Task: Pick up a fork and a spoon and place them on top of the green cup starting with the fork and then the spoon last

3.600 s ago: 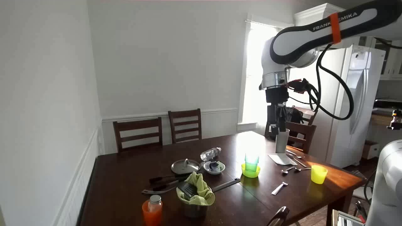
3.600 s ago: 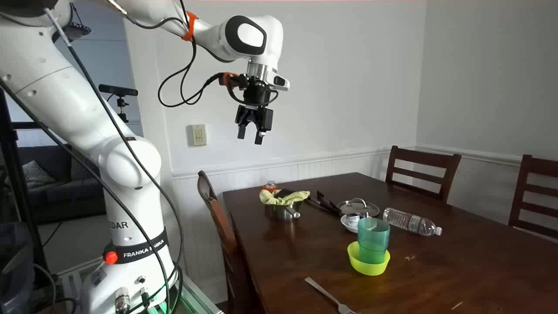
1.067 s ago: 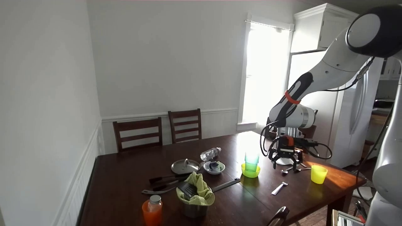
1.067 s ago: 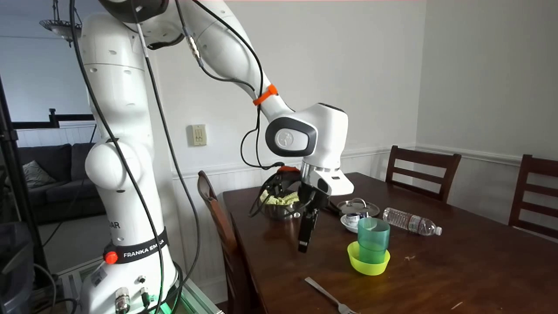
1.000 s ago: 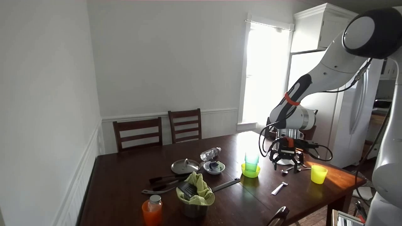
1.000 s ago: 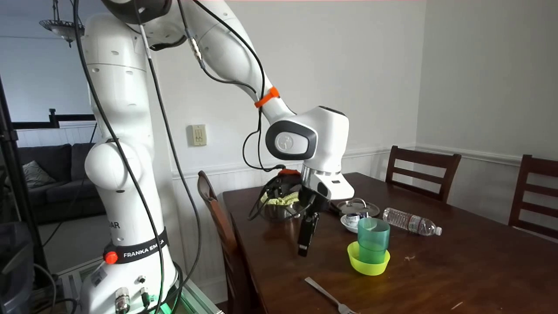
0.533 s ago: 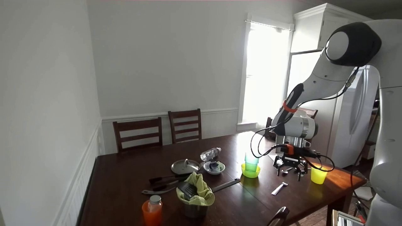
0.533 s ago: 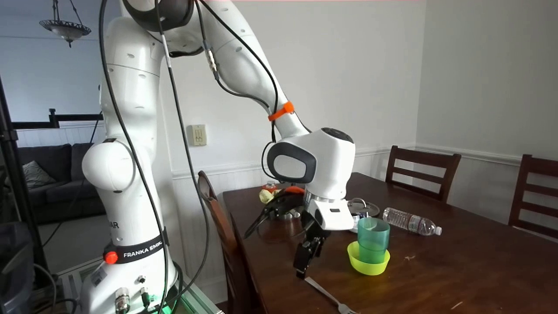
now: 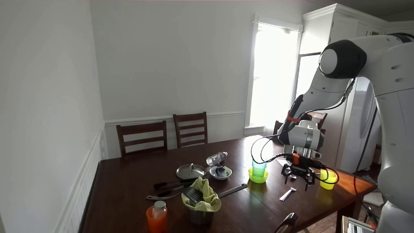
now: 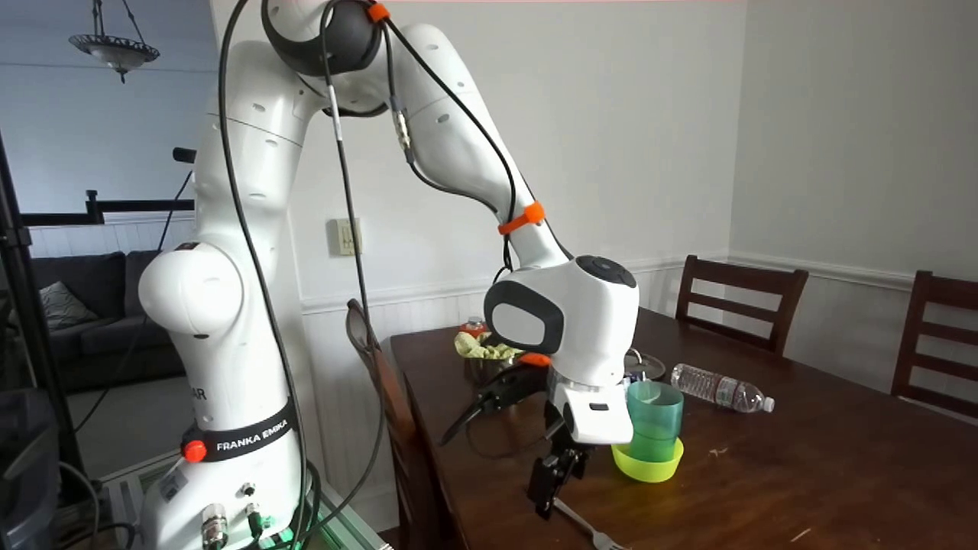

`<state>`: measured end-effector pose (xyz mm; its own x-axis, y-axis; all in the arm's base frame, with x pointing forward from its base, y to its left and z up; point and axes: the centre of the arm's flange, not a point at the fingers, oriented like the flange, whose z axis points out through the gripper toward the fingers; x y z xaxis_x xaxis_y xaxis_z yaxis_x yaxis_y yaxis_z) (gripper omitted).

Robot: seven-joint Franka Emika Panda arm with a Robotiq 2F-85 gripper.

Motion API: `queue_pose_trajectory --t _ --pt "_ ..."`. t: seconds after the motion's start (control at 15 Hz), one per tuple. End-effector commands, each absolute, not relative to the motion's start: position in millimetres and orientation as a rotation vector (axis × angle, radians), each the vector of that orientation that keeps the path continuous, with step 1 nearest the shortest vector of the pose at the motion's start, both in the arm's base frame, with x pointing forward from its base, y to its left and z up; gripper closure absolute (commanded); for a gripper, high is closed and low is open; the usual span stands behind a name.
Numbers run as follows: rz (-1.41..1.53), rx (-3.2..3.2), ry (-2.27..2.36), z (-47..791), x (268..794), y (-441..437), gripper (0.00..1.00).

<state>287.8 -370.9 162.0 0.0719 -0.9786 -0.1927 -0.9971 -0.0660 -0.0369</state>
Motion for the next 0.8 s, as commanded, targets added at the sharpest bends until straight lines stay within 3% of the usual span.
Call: queue_pose_trajectory --t 0.0,0.4,0.47,0.53,0.67,0.73 --pt "0.124 -2.16 2.07 138.5 294.7 -386.3 0.0" --pt "0.158 -2.149 2.097 122.2 301.8 -387.8 0.0" --pt "0.165 -2.148 2.098 119.8 301.8 -388.2 0.06" --pt "0.17 -2.148 2.099 118.5 301.6 -387.9 0.25" --pt "0.176 -2.143 2.102 116.8 301.0 -388.8 0.31" --pt "0.177 -2.142 2.102 116.5 300.8 -388.7 0.39"
